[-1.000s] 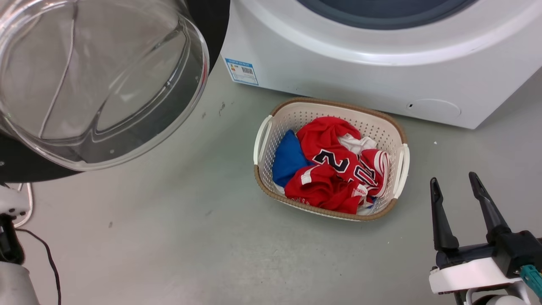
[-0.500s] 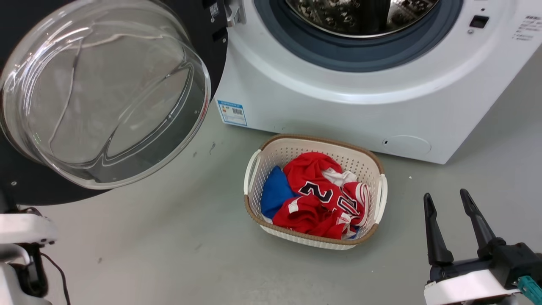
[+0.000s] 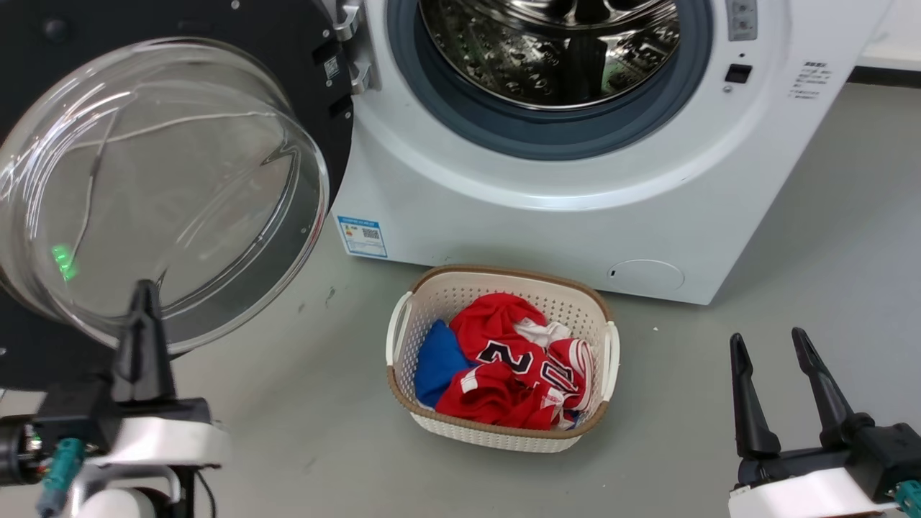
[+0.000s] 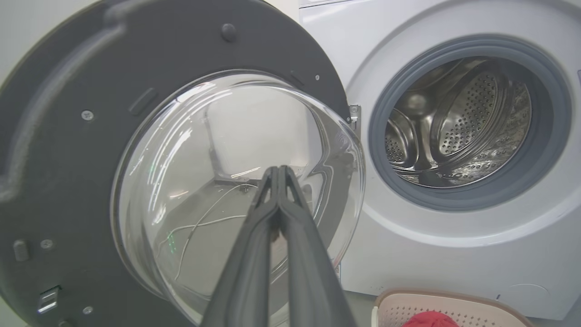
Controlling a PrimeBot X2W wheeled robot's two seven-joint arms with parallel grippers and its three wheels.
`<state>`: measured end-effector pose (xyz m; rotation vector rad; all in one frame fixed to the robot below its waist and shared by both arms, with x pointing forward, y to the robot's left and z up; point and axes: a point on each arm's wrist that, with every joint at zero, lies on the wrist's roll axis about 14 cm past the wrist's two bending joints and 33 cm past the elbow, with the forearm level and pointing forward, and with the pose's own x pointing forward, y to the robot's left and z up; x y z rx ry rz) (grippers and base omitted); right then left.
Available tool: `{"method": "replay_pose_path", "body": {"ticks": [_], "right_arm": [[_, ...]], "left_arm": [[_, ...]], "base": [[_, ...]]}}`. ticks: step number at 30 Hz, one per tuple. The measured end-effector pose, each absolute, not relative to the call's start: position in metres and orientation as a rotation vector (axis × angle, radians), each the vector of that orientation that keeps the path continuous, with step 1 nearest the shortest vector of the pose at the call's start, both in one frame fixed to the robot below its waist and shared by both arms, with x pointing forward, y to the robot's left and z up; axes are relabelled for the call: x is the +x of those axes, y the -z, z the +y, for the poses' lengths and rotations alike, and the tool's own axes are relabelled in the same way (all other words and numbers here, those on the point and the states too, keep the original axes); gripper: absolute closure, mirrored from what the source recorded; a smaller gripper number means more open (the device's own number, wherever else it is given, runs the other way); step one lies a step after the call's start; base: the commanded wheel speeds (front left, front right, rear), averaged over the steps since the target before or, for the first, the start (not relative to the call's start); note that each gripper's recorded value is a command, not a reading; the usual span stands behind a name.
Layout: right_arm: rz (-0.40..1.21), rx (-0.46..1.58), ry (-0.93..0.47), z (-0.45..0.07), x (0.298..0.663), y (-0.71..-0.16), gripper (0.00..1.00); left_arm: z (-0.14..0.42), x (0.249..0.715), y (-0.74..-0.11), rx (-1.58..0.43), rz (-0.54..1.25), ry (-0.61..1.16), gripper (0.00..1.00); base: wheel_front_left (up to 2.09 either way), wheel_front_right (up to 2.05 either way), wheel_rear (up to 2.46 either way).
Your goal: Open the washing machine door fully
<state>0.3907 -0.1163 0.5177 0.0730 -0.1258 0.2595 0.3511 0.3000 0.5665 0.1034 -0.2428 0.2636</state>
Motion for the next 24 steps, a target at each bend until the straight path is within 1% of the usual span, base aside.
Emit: {"method": "replay_pose_path", "body": {"ticks": [5,11,13,14,15,16,17,19,24], "right_arm": [[-0.148,0.065,-0.222,-0.130,0.379,-0.526,0.00],[-0.162,0.053,-0.167,-0.149,0.361,-0.531,0.00],[-0.165,0.049,-0.145,-0.156,0.355,-0.532,0.00],[-0.170,0.048,-0.137,-0.159,0.354,-0.534,0.00],[-0.174,0.046,-0.128,-0.162,0.351,-0.535,0.00],[-0.174,0.045,-0.116,-0.166,0.348,-0.535,0.00],[-0.174,0.045,-0.105,-0.170,0.346,-0.535,0.00],[-0.178,0.046,-0.086,-0.176,0.337,-0.536,0.00],[-0.180,0.057,-0.073,-0.179,0.328,-0.537,0.00]], "left_arm": [[0.261,0.351,-0.560,0.069,-0.237,-0.158,1.00],[0.229,0.347,-0.549,0.029,-0.211,-0.077,1.00],[0.219,0.346,-0.544,0.023,-0.197,-0.053,0.95],[0.214,0.345,-0.541,0.019,-0.190,-0.040,0.89],[0.210,0.345,-0.540,0.016,-0.187,-0.031,0.79],[0.206,0.345,-0.539,0.013,-0.184,-0.024,0.51],[0.204,0.344,-0.538,0.007,-0.182,-0.020,0.00],[0.192,0.341,-0.535,-0.010,-0.174,0.011,0.00],[0.186,0.337,-0.533,-0.012,-0.170,0.020,0.00]], "base": [[0.00,0.00,0.00],[0.00,0.00,0.00],[0.00,0.00,0.00],[0.00,0.00,0.00],[0.00,0.00,0.00],[0.00,0.00,0.00],[0.00,0.00,0.00],[0.00,0.00,0.00],[0.00,0.00,0.00]]}}
